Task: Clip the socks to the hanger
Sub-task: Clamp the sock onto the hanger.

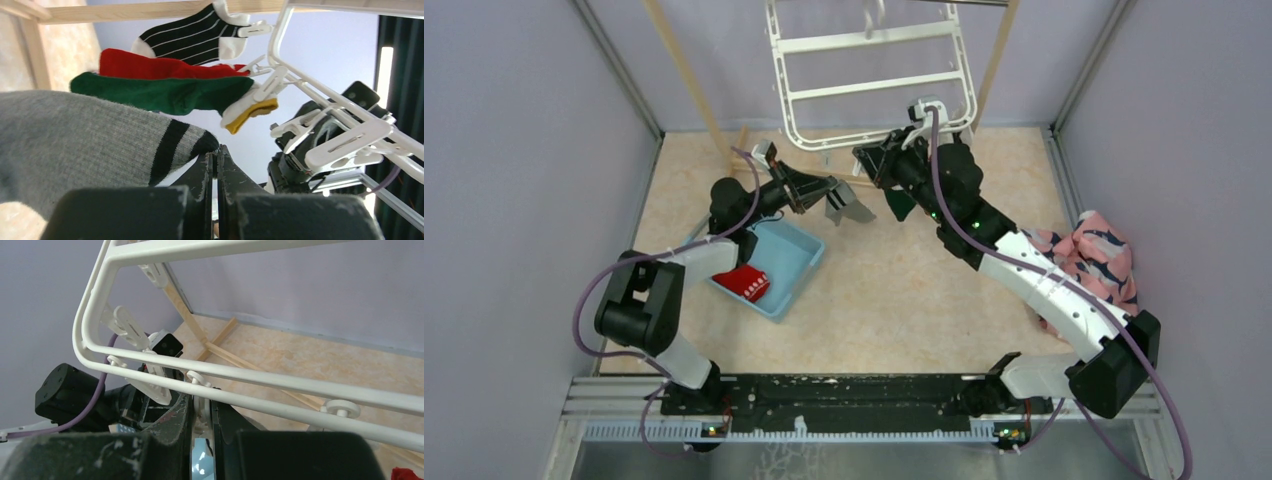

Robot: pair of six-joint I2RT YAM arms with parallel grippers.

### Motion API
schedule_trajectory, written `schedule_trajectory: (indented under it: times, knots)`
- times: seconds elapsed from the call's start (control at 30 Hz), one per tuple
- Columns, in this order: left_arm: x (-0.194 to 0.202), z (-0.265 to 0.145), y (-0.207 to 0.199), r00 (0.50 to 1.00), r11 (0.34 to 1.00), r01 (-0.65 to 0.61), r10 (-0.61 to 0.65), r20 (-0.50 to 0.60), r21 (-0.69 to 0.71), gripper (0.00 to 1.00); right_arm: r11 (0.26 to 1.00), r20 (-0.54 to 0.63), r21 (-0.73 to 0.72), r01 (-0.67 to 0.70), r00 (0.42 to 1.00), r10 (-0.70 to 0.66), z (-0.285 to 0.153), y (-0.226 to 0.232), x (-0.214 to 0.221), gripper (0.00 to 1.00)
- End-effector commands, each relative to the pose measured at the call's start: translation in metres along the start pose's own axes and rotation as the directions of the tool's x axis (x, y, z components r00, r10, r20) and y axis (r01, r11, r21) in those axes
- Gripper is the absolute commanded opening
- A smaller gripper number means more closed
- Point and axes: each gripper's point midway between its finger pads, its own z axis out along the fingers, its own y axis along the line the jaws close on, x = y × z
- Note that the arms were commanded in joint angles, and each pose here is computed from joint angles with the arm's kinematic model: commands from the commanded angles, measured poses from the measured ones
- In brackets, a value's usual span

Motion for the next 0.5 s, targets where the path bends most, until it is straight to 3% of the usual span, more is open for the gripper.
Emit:
schedule_trajectory:
  times: [0.0, 0.47]
  knots:
    - [0.002, 0.005, -0.045, 0.999, 0.981, -0.02, 0.025, -0.024, 0.191, 0.0, 0.998, -0.103, -0.042, 0.035, 0.994, -0.039, -0.007, 0.006, 0.018, 0.0]
    - [0.013, 0.016, -0.064, 0.987, 0.925, 0.134, -0.093, -0.129, 0.355, 0.0, 0.996, -0.12, -0.07, 0.056, 0.991, -0.064, 0.0, 0.01, 0.022, 0.0]
